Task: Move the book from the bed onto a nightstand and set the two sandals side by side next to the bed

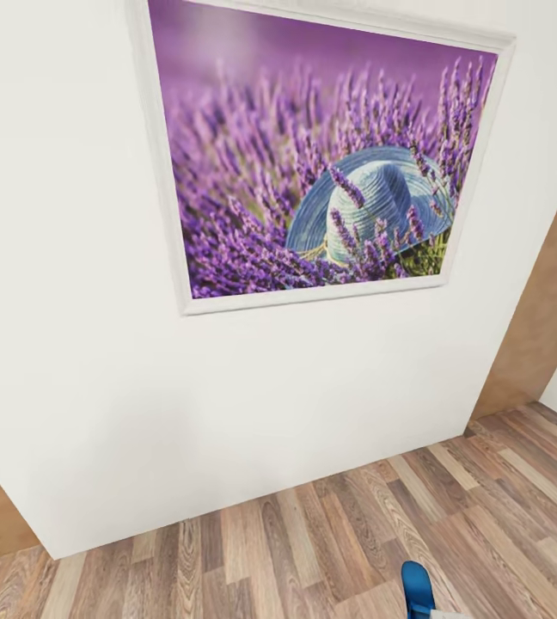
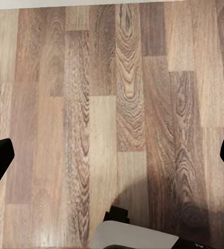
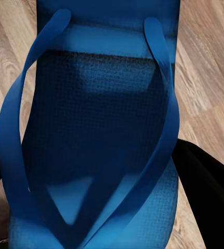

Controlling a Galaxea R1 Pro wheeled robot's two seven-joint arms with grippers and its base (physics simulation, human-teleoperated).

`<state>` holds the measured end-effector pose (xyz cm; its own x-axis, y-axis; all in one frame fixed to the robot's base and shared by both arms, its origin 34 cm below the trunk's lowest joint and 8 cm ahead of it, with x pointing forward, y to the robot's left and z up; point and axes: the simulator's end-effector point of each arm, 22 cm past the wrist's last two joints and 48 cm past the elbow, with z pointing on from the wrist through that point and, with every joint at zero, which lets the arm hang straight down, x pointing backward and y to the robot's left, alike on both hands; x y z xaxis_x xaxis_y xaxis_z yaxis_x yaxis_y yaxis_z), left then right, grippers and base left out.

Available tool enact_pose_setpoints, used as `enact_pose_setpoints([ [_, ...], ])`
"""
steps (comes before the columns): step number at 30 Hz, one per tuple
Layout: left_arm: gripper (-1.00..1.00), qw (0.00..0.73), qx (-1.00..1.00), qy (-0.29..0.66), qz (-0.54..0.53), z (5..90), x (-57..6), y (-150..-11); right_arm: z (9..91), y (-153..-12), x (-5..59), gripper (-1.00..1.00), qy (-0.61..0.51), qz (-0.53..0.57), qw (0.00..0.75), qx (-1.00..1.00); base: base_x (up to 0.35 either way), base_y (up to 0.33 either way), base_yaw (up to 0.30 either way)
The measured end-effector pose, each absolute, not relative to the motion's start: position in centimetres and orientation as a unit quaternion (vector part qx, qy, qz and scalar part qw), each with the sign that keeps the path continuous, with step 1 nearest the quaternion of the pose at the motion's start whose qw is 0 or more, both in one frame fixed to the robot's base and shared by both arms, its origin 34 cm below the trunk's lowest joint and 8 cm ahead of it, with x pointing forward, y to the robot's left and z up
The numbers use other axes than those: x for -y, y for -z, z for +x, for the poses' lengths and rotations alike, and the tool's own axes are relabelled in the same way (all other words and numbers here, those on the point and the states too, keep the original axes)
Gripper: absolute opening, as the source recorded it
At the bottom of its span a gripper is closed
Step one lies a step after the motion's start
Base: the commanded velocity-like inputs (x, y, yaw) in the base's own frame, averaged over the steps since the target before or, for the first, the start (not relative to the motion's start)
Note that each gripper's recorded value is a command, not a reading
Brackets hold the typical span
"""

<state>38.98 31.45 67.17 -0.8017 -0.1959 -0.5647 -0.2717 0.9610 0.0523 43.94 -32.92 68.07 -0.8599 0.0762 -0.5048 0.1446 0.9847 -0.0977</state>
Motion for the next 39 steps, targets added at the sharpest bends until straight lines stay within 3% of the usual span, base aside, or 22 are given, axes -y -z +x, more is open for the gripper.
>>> enact_pose_setpoints([
  [39, 1.0, 0.314, -0.94, -0.06, -0.118, 40.7, -31.1, -68.7, 45.6, -69.9, 32.6, -1.0, 0.063, 0.056, 0.284, -0.955, 0.0, 0.0, 0.003],
])
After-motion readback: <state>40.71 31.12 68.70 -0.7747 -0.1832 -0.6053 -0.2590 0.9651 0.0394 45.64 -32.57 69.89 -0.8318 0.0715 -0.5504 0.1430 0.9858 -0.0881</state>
